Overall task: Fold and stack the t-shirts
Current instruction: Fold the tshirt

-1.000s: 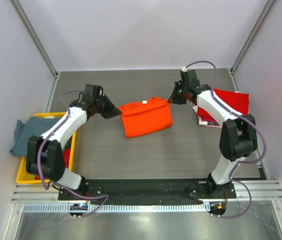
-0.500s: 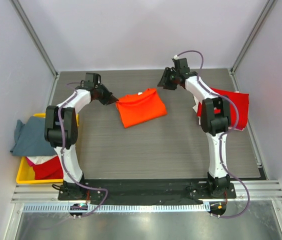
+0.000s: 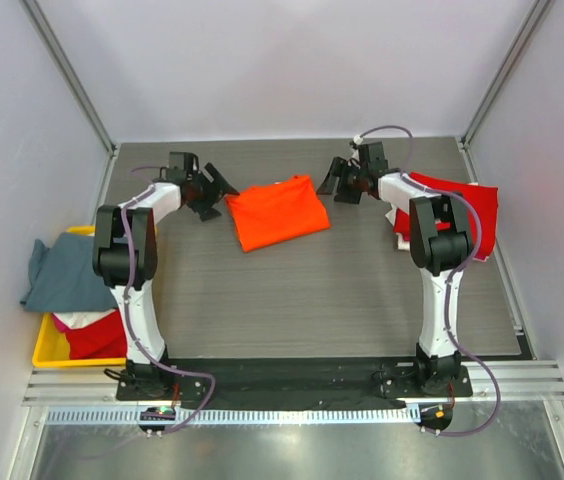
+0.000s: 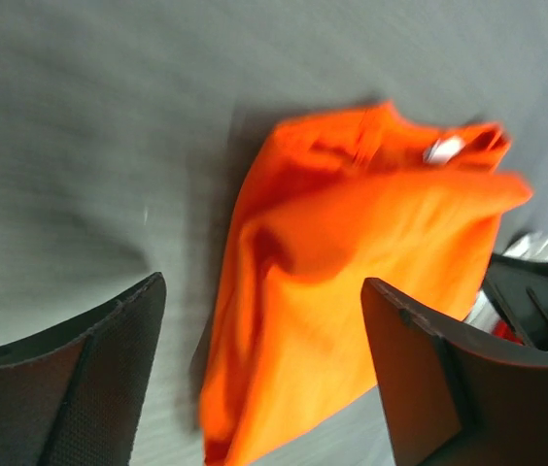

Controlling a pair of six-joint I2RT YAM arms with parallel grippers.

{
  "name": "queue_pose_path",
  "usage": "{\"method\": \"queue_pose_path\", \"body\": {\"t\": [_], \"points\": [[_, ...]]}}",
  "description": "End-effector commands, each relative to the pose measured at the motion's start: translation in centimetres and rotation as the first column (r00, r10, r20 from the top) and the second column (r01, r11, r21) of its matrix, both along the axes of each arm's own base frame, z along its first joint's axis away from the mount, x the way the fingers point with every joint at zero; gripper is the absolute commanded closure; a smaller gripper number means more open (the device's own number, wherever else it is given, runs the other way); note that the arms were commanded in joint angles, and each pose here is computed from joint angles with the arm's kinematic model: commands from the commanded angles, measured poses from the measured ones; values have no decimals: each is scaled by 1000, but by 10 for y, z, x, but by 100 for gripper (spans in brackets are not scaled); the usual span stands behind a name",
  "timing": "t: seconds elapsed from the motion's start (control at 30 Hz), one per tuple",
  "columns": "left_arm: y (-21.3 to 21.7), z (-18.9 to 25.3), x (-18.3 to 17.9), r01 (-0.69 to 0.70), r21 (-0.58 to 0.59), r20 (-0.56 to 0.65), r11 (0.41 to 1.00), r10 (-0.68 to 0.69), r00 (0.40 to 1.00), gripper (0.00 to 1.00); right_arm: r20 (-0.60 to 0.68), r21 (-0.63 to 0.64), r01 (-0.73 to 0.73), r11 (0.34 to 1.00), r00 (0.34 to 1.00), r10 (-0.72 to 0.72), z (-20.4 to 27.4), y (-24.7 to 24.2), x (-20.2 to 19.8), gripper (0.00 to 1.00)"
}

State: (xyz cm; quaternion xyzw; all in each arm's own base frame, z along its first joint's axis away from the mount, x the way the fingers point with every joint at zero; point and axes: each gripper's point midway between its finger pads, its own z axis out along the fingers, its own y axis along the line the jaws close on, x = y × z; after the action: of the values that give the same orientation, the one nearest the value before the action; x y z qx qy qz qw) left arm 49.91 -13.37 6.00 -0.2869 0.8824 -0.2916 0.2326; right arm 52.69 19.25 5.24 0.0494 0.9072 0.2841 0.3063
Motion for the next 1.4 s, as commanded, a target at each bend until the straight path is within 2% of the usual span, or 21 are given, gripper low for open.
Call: {"method": "queue_pose_path", "body": {"t": [0.0, 0.13, 0.23, 0.27, 0.33, 0.37, 0.4, 0.43, 0.47, 0.6, 0.7, 0.73, 0.77, 0.8, 0.83, 0.87, 0.93, 0.97, 1.0, 1.13, 1.37], "points": [[-17, 23, -9, 55, -7, 103, 998, -54, 993, 19, 108, 123, -101, 987, 990, 88, 37, 23, -12, 33], [-28, 4, -29, 89, -38, 54, 995, -87, 995, 22, 32, 178, -152, 972, 988, 149, 15, 33, -42, 37], [-33, -1, -40, 96, -51, 44, 994, -94, 995, 30, -2, 172, -148, 974, 989, 151, 7, 33, -59, 48], [-34, -2, -43, 98, -54, 38, 994, -96, 995, 32, -8, 168, -144, 975, 989, 148, 5, 32, -62, 59], [-38, -4, -54, 113, -62, 27, 992, -111, 993, 42, -37, 172, -138, 975, 989, 146, 1, 31, -76, 66], [-40, -5, -59, 120, -63, 20, 991, -119, 993, 45, -49, 170, -135, 976, 988, 145, -1, 29, -82, 73], [-41, 1, -62, 125, -63, 34, 990, -123, 992, 50, -10, 167, -124, 978, 992, 127, 11, 27, -81, 73], [-41, -8, -72, 125, -61, 10, 990, -125, 992, 52, -39, 162, -114, 980, 992, 121, 0, 24, -95, 76], [-41, -7, -76, 127, -61, 11, 990, -126, 992, 56, -40, 164, -108, 981, 993, 116, 1, 23, -100, 88], [-45, -6, -101, 151, -74, 1, 986, -152, 988, 81, -47, 167, -110, 980, 992, 119, 10, 20, -132, 89], [-45, 3, -129, 163, -75, 10, 984, -163, 987, 89, -69, 151, -106, 983, 991, 117, 14, 18, -166, 89], [-42, -4, -146, 164, -74, -14, 984, -166, 986, 87, -91, 135, -100, 986, 989, 113, 8, 15, -181, 89], [-42, 11, -151, 169, -77, 28, 983, -167, 986, 84, -63, 138, -102, 985, 992, 112, 21, 17, -188, 86], [-43, 14, -160, 180, -78, 34, 981, -178, 983, 76, -79, 127, -118, 985, 989, 129, 21, 21, -204, 82], [-41, 9, -173, 187, -78, 18, 979, -186, 982, 71, -94, 106, -114, 988, 988, 124, 15, 19, -217, 69], [-41, 22, -179, 196, -76, 53, 978, -192, 980, 57, -61, 102, -128, 987, 989, 135, 29, 23, -227, 59], [-34, 24, -197, 198, -48, 39, 979, -196, 980, 38, -40, 62, -110, 992, 993, 113, 34, 17, -241, 46], [-31, 27, -196, 196, -26, 60, 980, -194, 979, 38, -18, 49, -102, 994, 995, 103, 38, 14, -240, 44], [-27, 27, -201, 193, -6, 47, 981, -192, 980, 32, -18, 29, -95, 995, 995, 96, 38, 10, -242, 43], [-15, 38, -191, 188, 90, 72, 978, -195, 978, 28, 47, -51, -94, 994, 994, 96, 52, 1, -230, 41], [-16, 39, -153, 238, 181, 125, 954, -262, 957, 35, 49, -184, -104, 977, 992, 115, 36, -5, -202, 46]]}}
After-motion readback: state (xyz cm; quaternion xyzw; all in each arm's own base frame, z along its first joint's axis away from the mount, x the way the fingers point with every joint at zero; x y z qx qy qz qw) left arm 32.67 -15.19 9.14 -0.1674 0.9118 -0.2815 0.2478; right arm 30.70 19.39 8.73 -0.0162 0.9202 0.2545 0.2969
